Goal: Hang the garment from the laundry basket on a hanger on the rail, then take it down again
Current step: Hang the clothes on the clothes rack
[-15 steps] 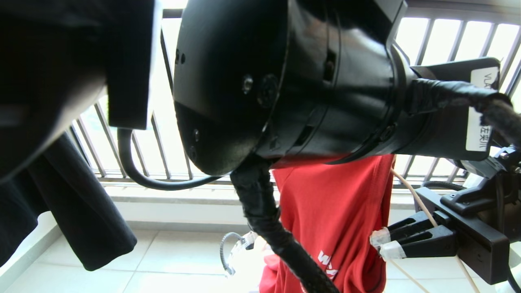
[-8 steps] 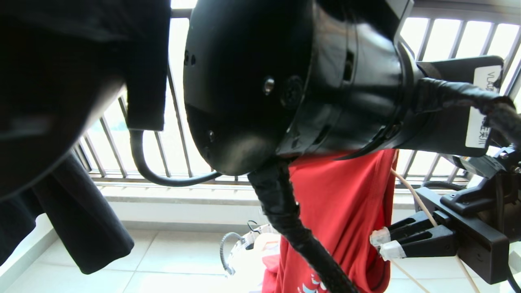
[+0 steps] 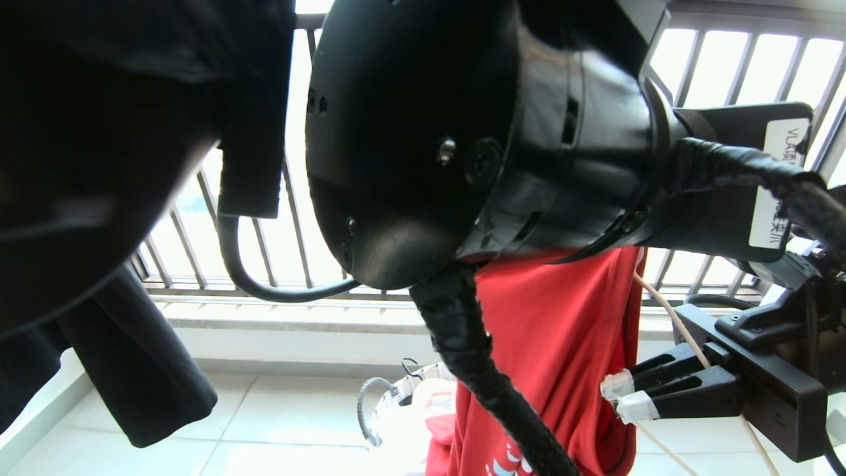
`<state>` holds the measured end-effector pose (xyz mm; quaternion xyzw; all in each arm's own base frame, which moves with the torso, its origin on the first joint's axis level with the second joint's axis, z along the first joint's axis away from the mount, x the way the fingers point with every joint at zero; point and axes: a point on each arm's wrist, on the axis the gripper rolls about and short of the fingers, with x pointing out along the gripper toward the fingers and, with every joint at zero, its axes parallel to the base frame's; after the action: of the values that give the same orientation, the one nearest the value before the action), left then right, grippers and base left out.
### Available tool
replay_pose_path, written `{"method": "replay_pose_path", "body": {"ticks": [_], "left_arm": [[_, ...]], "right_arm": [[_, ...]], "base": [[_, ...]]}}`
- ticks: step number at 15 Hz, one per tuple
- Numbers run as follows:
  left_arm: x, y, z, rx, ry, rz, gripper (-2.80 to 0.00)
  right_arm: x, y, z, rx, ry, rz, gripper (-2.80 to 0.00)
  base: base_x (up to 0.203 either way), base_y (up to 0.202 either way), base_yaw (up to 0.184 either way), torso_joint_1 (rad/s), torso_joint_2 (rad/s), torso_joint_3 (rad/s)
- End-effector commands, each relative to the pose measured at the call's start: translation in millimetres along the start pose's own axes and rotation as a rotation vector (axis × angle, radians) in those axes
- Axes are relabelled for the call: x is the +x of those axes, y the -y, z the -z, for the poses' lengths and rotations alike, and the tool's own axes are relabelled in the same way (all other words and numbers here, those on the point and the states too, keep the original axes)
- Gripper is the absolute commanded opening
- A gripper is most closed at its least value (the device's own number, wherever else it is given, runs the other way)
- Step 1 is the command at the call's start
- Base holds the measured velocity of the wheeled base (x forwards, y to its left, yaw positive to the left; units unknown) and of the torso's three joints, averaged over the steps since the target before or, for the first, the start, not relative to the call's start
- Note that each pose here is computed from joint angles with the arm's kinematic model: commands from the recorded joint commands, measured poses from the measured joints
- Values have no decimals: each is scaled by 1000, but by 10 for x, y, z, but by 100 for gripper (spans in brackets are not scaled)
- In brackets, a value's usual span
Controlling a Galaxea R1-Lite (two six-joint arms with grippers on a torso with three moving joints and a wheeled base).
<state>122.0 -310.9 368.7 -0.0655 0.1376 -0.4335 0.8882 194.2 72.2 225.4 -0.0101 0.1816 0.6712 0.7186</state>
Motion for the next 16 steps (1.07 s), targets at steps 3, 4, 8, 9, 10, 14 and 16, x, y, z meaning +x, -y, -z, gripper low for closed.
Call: {"method": "replay_pose_path", "body": {"ticks": [3,4,8,9,10,14,16], "left_arm": [[34,5,25,2,-8,-3,-280],[40,6,28,2,-8,-3,0],[69,11,43,3,-11,-4,0],[63,10,38,3,-9,-4,0],[57,9,35,2,-8,-3,0],[-34,-7,-2,-4,-1,-1,0],[-101,-39,22,-3,-13,-7,0]], "right_arm": [[-3,-10,-3,-4,3,-6,-280],[-3,-10,-3,-4,3,-6,-280],[-6,-8,-6,-5,4,-4,-280],[-12,-6,-5,-4,5,-1,-280],[-17,-8,-10,-7,6,1,-280],[-28,-8,-11,-7,8,5,-280],[-30,-13,-13,-8,9,5,-280]], "base": [[0,0,0,0,0,0],[0,0,0,0,0,0],[0,0,0,0,0,0],[0,0,0,0,0,0],[0,0,0,0,0,0],[0,0,0,0,0,0],[0,0,0,0,0,0]]}}
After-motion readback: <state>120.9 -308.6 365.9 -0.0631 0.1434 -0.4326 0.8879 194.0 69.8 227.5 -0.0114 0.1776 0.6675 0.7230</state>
